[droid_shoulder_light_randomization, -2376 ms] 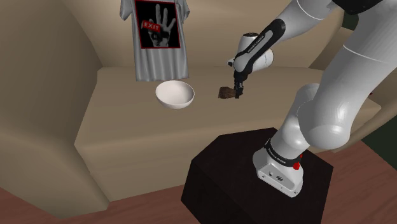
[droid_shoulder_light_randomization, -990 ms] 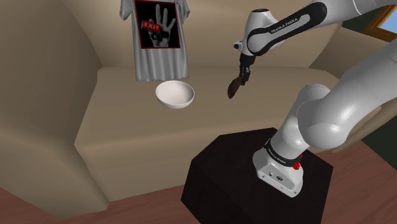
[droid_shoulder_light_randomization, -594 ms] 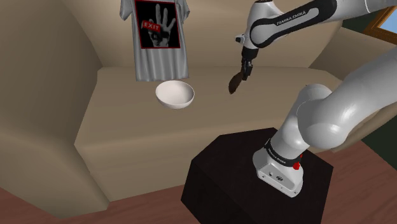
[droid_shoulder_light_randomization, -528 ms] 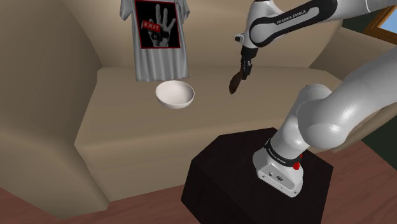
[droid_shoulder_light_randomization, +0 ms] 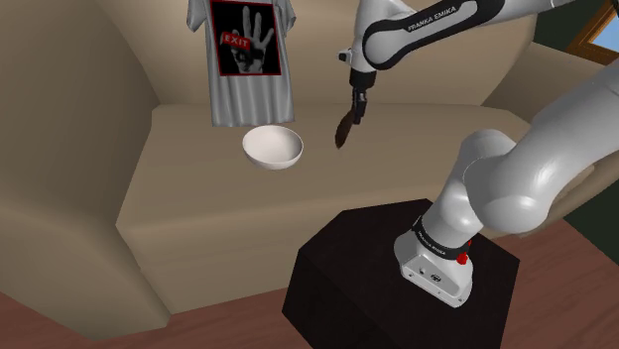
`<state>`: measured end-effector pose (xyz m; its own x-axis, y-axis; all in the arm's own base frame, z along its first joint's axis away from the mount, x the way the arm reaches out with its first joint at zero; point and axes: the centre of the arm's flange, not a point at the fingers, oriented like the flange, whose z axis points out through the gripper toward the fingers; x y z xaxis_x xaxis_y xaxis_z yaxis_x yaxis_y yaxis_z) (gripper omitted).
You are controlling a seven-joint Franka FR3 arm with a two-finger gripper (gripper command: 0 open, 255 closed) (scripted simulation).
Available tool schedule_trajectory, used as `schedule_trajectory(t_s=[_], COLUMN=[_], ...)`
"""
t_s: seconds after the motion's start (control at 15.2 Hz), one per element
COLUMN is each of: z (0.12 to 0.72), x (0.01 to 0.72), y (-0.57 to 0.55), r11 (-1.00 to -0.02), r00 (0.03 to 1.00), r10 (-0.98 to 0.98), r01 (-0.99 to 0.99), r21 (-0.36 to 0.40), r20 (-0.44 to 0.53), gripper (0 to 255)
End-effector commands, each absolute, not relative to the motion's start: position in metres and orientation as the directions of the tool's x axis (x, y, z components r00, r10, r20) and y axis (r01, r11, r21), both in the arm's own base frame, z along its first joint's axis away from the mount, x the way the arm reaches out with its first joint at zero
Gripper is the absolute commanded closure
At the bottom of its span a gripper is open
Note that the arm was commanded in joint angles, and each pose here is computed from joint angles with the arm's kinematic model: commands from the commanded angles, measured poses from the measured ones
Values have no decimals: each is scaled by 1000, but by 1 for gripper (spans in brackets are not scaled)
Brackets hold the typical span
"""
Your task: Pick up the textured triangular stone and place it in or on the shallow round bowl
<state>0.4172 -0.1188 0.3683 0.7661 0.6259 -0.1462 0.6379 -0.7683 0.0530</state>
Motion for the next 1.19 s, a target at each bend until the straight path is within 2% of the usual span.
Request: schedule_trajectory(t_s=[0.0, 1.12], z=[366, 366], x=[430, 528], y=[-95, 93], r11=[-769, -769], r00=[767, 767], r10=[625, 625], r01=[637, 637], r21=[52, 52], r20=[-146, -146], gripper=[255, 255])
